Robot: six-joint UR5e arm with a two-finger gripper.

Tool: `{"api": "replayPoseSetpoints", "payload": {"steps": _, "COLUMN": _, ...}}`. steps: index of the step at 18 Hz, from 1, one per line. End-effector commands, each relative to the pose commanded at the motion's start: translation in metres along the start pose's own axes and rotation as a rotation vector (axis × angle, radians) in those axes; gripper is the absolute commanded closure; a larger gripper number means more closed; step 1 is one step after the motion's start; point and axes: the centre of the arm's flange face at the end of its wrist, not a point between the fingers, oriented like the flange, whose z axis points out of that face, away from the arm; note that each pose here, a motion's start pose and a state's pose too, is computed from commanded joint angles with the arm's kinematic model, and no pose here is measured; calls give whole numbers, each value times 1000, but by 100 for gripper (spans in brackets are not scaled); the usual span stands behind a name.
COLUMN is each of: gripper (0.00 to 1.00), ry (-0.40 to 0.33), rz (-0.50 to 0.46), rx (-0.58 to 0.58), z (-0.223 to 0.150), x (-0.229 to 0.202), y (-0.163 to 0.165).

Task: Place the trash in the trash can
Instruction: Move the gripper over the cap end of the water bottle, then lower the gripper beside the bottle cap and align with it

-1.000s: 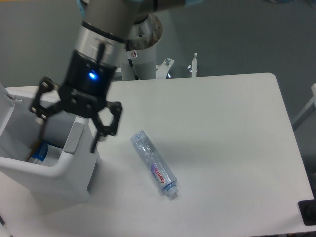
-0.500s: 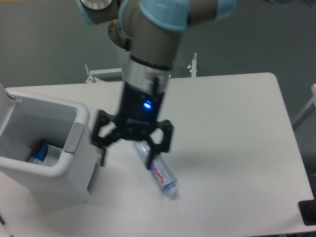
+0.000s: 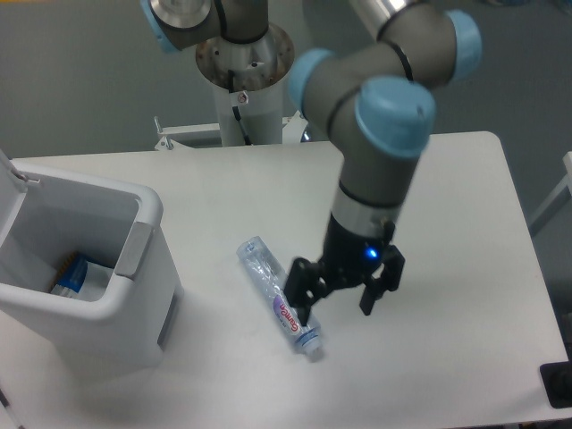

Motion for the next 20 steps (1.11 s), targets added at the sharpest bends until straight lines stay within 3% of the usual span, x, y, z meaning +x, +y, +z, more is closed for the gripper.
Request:
{"api": "replayPoseSetpoints", "payload": {"steps": 4, "gripper": 0, "ry": 2, "rz": 7, "rx": -54, "z": 37, "x": 5, "y": 1}}
{"api": "replayPoseSetpoints", "payload": {"steps": 8, "gripper": 0, "ry": -90, "rz": 37, "rx": -96, "z": 67, "x": 15, "y": -4}}
{"api": "replayPoseSetpoints", "payload": {"steps": 11, "gripper": 0, "ry": -95, "rz": 35, "rx": -120, "z": 83, "x": 18, "y": -2}}
{"api": "replayPoseSetpoints", "payload": {"steps": 15, "gripper": 0, "ry": -199, "rz": 68, "rx": -168, "z": 113, "x": 26, "y": 1}}
{"api": "replayPoseSetpoints", "payload": {"steps": 20, "gripper": 0, "ry": -253, "rz": 56, "rx": -198, "z": 135, "x": 31, "y": 5}}
